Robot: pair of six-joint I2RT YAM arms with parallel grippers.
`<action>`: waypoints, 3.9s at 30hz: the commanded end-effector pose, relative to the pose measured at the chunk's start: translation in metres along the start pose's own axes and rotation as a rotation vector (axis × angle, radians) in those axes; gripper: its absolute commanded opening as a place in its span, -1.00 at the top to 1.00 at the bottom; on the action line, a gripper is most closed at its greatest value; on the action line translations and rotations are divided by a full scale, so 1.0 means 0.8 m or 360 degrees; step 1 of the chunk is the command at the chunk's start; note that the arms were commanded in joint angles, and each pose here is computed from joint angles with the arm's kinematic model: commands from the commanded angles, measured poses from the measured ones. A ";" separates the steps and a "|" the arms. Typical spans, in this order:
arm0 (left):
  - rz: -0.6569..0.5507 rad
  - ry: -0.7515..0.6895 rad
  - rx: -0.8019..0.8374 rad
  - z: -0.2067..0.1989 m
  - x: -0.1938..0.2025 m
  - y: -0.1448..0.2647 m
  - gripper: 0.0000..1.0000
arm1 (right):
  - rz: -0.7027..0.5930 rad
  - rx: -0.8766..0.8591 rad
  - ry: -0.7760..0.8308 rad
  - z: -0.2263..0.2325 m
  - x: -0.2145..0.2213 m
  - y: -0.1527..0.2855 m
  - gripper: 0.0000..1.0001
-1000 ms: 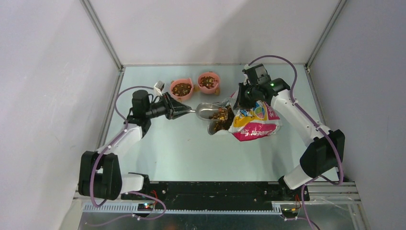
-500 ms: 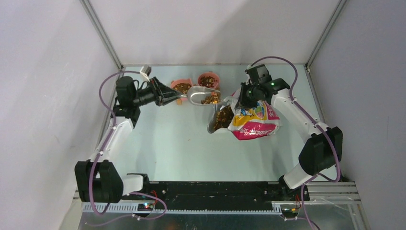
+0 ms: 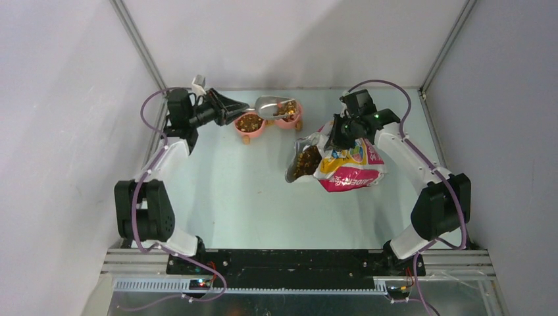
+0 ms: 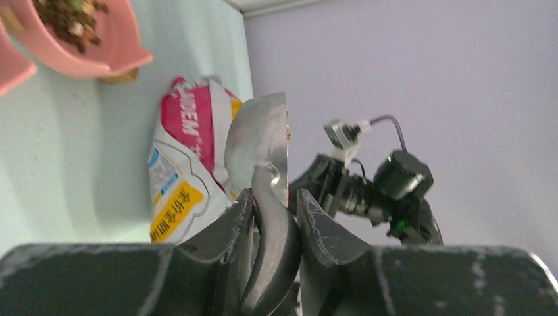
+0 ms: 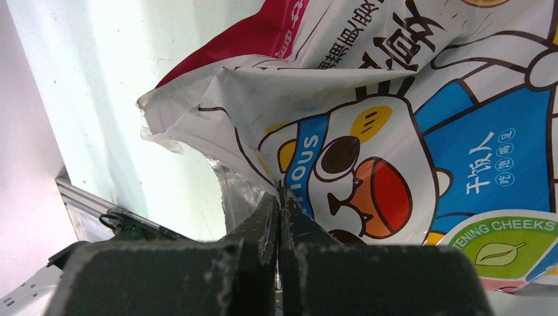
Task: Serve the pet food
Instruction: Pour the pet food into the pet food bowl, then place the spatula at the center of the board.
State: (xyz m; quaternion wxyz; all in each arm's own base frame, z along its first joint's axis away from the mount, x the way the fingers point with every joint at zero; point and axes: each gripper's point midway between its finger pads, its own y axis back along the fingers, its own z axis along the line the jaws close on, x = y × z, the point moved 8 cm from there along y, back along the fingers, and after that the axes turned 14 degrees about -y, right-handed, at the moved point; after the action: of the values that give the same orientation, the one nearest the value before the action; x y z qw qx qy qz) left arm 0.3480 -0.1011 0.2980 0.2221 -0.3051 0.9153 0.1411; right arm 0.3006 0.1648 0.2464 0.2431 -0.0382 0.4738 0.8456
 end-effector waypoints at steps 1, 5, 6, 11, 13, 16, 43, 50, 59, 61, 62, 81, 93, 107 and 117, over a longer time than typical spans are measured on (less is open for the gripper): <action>-0.0220 -0.0162 -0.0018 -0.009 -0.048 -0.016 1.00 | -0.0288 -0.0045 0.0004 -0.002 -0.047 0.000 1.00; -0.0340 -0.0184 -0.0074 0.012 -0.073 -0.036 1.00 | -0.0292 -0.0065 -0.0008 -0.005 -0.054 0.001 1.00; -0.0359 -0.0175 -0.0093 0.022 -0.076 -0.042 1.00 | -0.0300 -0.0067 -0.0014 -0.007 -0.057 0.002 1.00; -0.0436 -0.0281 -0.0158 0.042 -0.101 -0.062 1.00 | -0.0301 -0.0064 -0.0034 -0.012 -0.067 0.000 1.00; -0.0423 -0.0329 -0.0223 0.058 -0.106 -0.073 1.00 | -0.0301 -0.0062 -0.0043 -0.013 -0.071 -0.001 1.00; -0.0400 -0.0435 -0.0282 0.068 -0.112 -0.084 1.00 | -0.0300 -0.0058 -0.0047 -0.012 -0.076 -0.003 1.00; 0.0061 -0.1318 -0.0777 0.091 -0.062 -0.163 1.00 | -0.0246 -0.0040 -0.0034 -0.029 -0.082 0.009 1.00; 0.0132 -0.1757 -0.0936 0.048 -0.058 -0.156 1.00 | -0.0253 -0.0041 -0.0033 -0.030 -0.083 0.011 1.00; 0.0115 -0.1985 -0.0926 0.006 -0.069 -0.138 1.00 | -0.0281 -0.0040 -0.0064 -0.041 -0.091 0.021 1.00; 0.0091 -0.2017 -0.0900 -0.002 -0.070 -0.133 1.00 | -0.0280 -0.0048 -0.0065 -0.040 -0.090 0.022 1.00; 0.0071 -0.2028 -0.0887 -0.007 -0.071 -0.130 1.00 | -0.0280 -0.0052 -0.0065 -0.040 -0.090 0.022 1.00; 0.0111 -0.2003 -0.0631 0.015 -0.012 -0.136 1.00 | -0.0299 -0.0074 -0.0066 -0.042 -0.079 0.027 1.00; -0.0259 -0.1744 -0.0706 -0.025 -0.040 -0.090 1.00 | -0.0302 -0.0081 -0.0075 -0.033 -0.071 0.034 1.00; -0.0791 -0.0710 -0.0972 0.041 -0.039 0.089 1.00 | -0.0346 -0.0102 -0.0061 -0.023 -0.071 0.035 1.00; -0.1047 -0.0284 -0.1330 0.119 0.041 0.179 1.00 | -0.0336 -0.0120 -0.0051 -0.019 -0.071 0.028 1.00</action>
State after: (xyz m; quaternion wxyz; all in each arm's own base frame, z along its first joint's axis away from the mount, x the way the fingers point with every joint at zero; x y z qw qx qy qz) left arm 0.2718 0.0248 0.2183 0.2127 -0.5726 0.6390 0.4675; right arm 0.3234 0.1301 0.2536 0.2796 -0.0351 0.4393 0.8530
